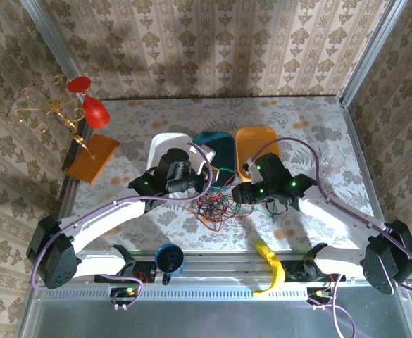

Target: Untangle the cables

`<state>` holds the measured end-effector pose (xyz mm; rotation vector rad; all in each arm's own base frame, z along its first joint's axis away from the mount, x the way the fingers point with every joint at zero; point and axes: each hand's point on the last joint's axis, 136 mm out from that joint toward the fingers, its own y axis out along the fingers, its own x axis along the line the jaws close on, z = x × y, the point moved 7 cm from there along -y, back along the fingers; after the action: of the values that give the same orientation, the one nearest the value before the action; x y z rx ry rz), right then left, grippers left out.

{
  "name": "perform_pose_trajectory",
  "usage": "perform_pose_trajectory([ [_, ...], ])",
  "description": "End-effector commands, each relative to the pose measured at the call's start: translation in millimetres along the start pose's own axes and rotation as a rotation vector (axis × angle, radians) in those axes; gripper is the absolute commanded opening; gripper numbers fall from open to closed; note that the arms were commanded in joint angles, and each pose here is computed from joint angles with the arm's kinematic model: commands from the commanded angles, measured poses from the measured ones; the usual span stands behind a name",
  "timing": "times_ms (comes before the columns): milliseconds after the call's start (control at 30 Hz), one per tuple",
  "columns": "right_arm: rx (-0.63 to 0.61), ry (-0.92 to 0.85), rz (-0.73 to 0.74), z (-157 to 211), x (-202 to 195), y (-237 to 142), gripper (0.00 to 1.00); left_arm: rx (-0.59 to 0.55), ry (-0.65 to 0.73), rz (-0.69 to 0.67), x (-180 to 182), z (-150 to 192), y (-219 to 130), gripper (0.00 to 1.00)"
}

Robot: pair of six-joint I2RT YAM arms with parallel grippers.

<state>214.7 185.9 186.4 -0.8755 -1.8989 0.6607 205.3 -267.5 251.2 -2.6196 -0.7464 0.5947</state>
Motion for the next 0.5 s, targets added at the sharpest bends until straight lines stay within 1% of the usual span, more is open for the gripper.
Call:
perform_pose_trajectory([
  [0,-0.017,-0.070,-0.101,-13.5,24.2,-0.1,0.47,-0.006,-0.044,0.058,-5.0,2.1,-4.5,0.00],
  [167,-0.016,-0.135,-0.091,-19.6,38.8,6.6,0.52,-0.005,-0.062,0.112,-11.2,-4.4,-6.4,0.00],
  [300,-0.029,-0.182,-0.068,-22.9,45.3,8.1,0.58,-0.005,-0.064,0.144,-13.7,-8.2,-8.2,0.00],
  [467,-0.020,-0.249,-0.060,-24.4,53.2,14.4,0.59,-0.012,-0.083,0.215,-17.7,-14.9,-11.9,0.00],
])
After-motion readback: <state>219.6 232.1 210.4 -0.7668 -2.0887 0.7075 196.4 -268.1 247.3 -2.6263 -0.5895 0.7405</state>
